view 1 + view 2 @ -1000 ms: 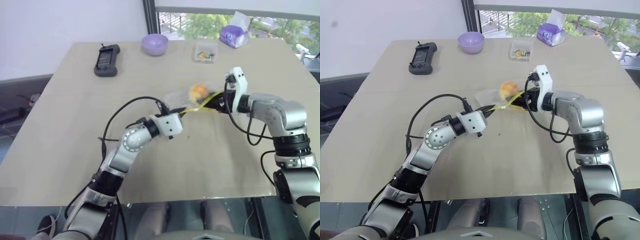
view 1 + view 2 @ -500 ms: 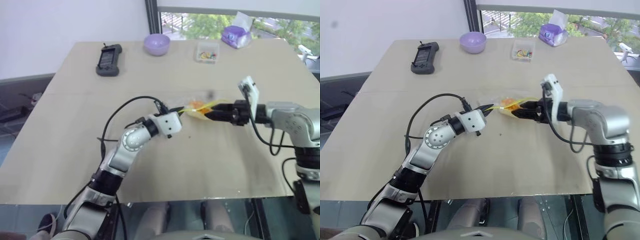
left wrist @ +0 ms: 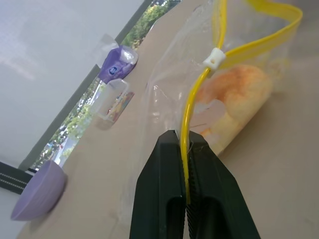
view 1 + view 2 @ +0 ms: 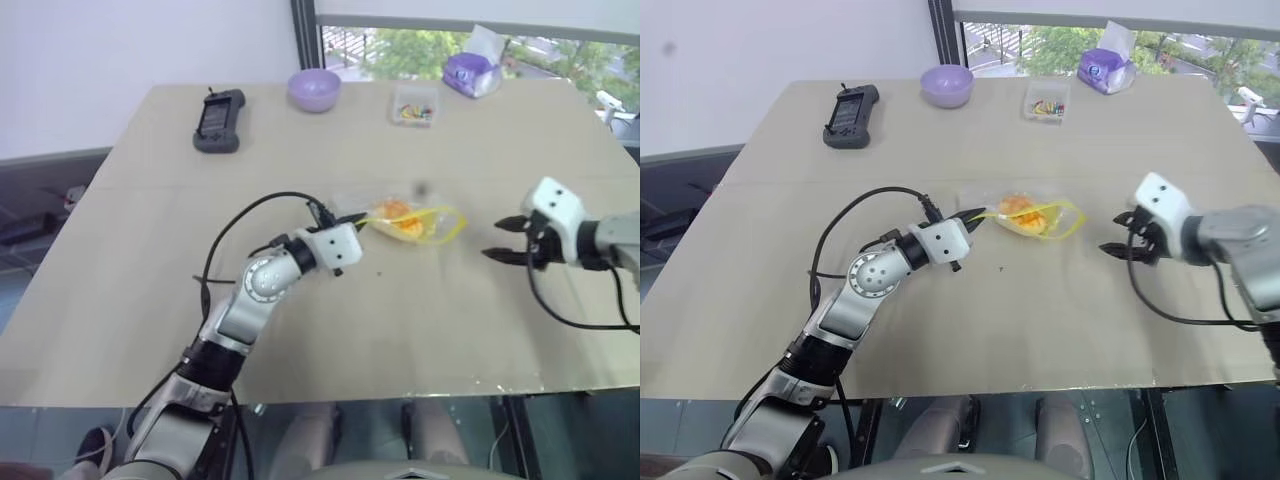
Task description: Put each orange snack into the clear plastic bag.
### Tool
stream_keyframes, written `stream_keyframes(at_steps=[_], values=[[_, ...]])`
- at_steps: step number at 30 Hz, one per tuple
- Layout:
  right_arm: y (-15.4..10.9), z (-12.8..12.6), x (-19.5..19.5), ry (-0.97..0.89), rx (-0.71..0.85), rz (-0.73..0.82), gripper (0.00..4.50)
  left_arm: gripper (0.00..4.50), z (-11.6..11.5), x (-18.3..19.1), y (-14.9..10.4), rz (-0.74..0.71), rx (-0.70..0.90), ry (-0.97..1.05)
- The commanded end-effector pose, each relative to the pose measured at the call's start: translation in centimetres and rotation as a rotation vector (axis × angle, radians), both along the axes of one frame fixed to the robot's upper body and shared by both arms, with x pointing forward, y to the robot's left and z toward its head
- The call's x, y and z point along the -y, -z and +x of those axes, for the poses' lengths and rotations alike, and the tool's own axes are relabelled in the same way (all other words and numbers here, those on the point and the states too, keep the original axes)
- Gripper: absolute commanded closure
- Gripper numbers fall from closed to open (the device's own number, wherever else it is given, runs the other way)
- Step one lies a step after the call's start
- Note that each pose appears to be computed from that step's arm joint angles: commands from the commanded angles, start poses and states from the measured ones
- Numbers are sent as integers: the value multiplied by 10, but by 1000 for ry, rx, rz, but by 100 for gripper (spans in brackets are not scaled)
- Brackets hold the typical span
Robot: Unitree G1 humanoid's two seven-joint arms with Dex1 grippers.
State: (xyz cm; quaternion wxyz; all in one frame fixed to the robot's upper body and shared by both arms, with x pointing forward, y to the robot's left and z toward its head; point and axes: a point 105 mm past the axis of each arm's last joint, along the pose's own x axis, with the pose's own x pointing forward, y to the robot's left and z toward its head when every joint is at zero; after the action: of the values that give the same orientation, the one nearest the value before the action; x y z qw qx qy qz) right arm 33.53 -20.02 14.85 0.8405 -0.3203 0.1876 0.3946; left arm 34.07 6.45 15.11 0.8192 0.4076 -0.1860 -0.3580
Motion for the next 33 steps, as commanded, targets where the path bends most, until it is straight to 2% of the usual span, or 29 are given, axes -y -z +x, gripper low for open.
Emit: stream_keyframes(at_steps=[1, 6, 10, 13, 15, 16, 18, 25, 30, 33], values=[[-13, 14, -10, -19, 139, -66, 153, 450, -2, 1, -13, -22, 42, 8], [-20, 33, -20, -19, 265, -99, 153, 450, -3, 1, -13, -21, 40, 7], [-29, 36, -20, -25, 308, -87, 153, 450, -3, 1, -12, -22, 38, 6], [-29, 33, -21, -43, 308, -88, 242, 450, -4, 2, -12, -24, 36, 9], [-25, 31, -20, -53, 295, -103, 325, 450, -4, 2, -12, -24, 35, 10], [-23, 30, -20, -56, 291, -106, 393, 450, -4, 2, -12, -24, 35, 10], [-22, 29, -20, -60, 286, -108, 444, 450, -4, 2, -12, -24, 35, 10], [-27, 30, -21, -68, 311, -117, 444, 450, -1, -2, -13, -20, 35, -2], [-75, 47, -4, 16, 478, -159, 444, 450, 23, -21, -45, -93, 109, -126], [-112, 55, 3, 77, 608, -151, 444, 450, 37, -32, -79, -185, 191, -216]])
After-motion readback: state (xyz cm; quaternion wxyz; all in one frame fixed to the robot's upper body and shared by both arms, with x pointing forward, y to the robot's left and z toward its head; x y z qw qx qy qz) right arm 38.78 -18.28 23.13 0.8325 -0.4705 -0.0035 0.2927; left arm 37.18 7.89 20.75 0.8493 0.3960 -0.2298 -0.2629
